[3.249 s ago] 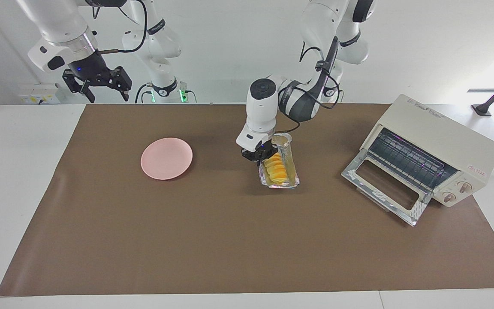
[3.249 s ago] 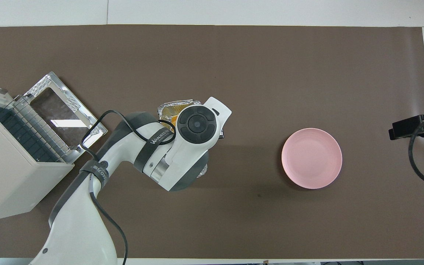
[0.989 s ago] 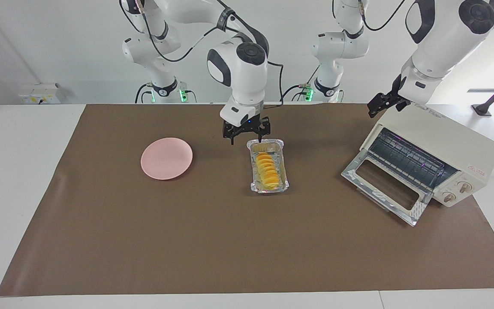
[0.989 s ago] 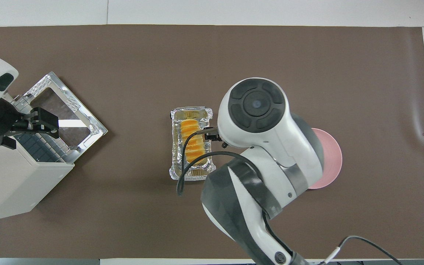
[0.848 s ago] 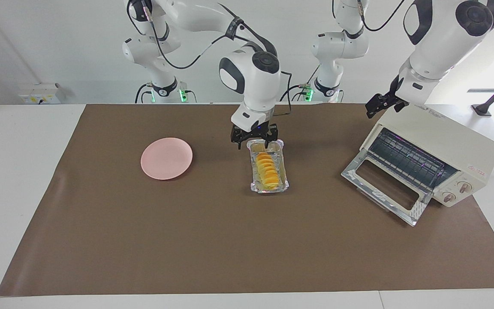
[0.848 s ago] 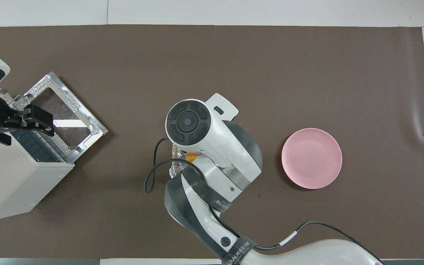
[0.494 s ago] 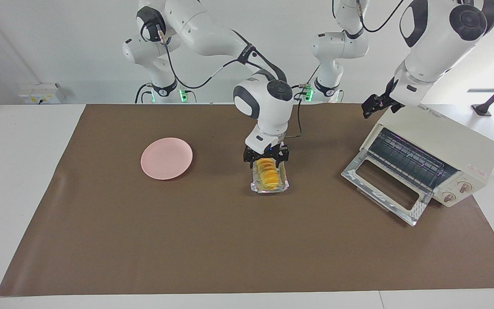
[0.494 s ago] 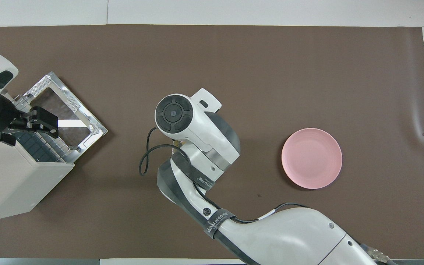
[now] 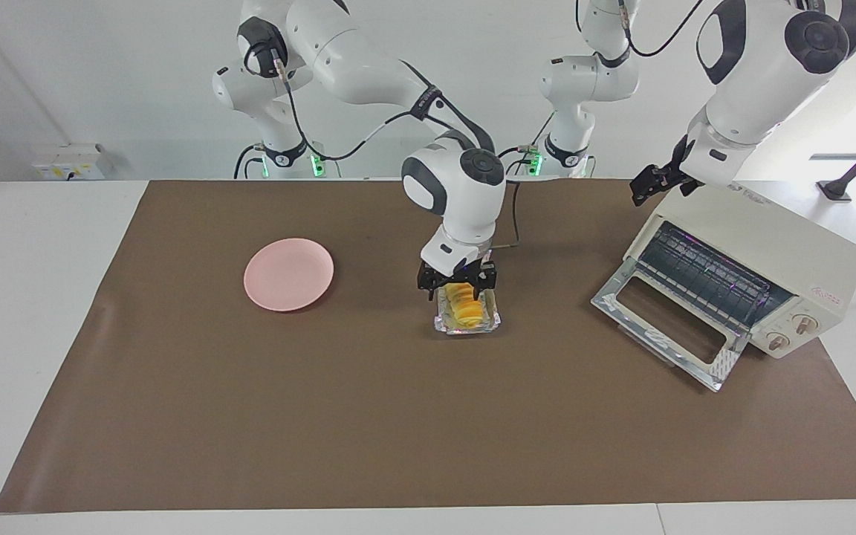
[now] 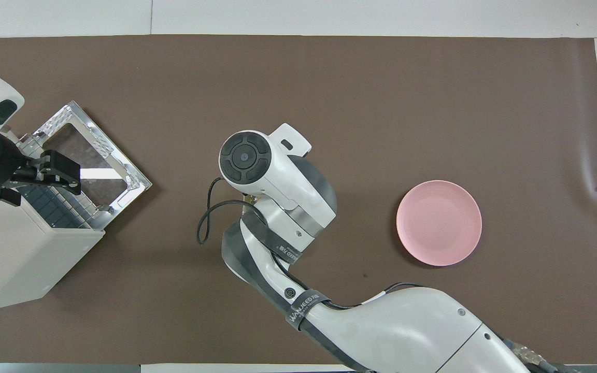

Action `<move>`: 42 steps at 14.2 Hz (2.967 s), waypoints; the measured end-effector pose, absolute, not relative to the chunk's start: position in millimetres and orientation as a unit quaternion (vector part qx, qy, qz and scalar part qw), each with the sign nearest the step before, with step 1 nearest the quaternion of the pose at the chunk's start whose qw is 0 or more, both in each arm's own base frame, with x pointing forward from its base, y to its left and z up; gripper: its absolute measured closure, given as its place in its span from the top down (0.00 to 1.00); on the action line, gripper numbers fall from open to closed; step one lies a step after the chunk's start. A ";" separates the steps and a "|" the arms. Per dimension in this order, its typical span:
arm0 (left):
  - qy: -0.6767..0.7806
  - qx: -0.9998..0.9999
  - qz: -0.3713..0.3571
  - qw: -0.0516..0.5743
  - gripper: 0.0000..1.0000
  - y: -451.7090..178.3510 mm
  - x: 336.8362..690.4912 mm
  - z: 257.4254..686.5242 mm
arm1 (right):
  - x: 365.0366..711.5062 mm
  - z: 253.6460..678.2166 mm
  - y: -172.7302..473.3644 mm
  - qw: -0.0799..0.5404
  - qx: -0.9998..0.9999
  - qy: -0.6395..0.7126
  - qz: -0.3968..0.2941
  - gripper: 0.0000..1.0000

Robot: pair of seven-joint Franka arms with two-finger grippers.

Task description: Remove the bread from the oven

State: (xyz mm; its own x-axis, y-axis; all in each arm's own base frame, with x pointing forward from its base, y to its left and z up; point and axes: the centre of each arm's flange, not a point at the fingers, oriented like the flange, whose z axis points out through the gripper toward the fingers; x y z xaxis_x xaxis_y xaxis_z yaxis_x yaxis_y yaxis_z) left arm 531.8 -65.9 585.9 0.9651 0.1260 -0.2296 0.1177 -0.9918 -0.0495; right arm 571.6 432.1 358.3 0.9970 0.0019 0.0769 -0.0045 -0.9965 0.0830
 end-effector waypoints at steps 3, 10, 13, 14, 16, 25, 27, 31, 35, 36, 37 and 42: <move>-0.057 -0.991 0.117 0.018 1.00 -70.7 531.2 586.0 | 587.4 358.0 411.3 0.041 0.998 -0.005 0.039 1.00; -0.064 -0.991 0.117 0.017 1.00 -63.3 532.1 586.0 | 582.0 325.7 401.4 0.054 0.998 0.032 0.018 0.99; -0.064 -0.991 0.117 0.017 1.00 -63.3 532.1 586.0 | 578.2 313.5 400.9 0.051 0.998 0.042 0.020 0.92; -0.064 -0.991 0.117 0.017 1.00 -63.3 532.1 586.0 | 578.1 312.9 401.1 0.049 0.998 0.043 0.022 0.85; -0.064 -0.991 0.117 0.017 1.00 -63.3 532.1 586.0 | 579.1 314.2 402.8 0.042 0.998 0.042 0.031 0.63; -0.064 -0.991 0.117 0.017 1.00 -63.3 532.1 586.0 | 581.1 319.5 410.3 0.019 0.998 0.023 0.056 0.05; -0.064 -0.991 0.117 0.017 1.00 -63.3 532.1 586.0 | 585.8 326.5 403.5 0.023 0.998 0.017 0.054 0.04; -0.064 -0.991 0.117 0.017 1.00 -63.3 532.1 586.0 | 609.5 368.8 372.6 0.025 0.999 0.000 0.034 0.04; -0.064 -0.991 0.117 0.017 1.00 -63.3 532.1 586.0 | 641.5 415.4 321.6 0.014 1.000 -0.004 0.017 0.04; -0.064 -0.991 0.117 0.017 1.00 -63.3 532.1 586.0 | 652.6 428.4 300.9 0.006 1.000 -0.005 0.013 0.04; -0.064 -0.991 0.117 0.017 1.00 -63.3 532.1 586.0 | 663.8 440.7 278.3 -0.001 1.000 -0.007 0.013 0.04; -0.064 -0.991 0.117 0.017 1.00 -63.3 532.1 586.0 | 706.3 454.3 149.8 -0.005 1.000 0.007 0.018 0.04</move>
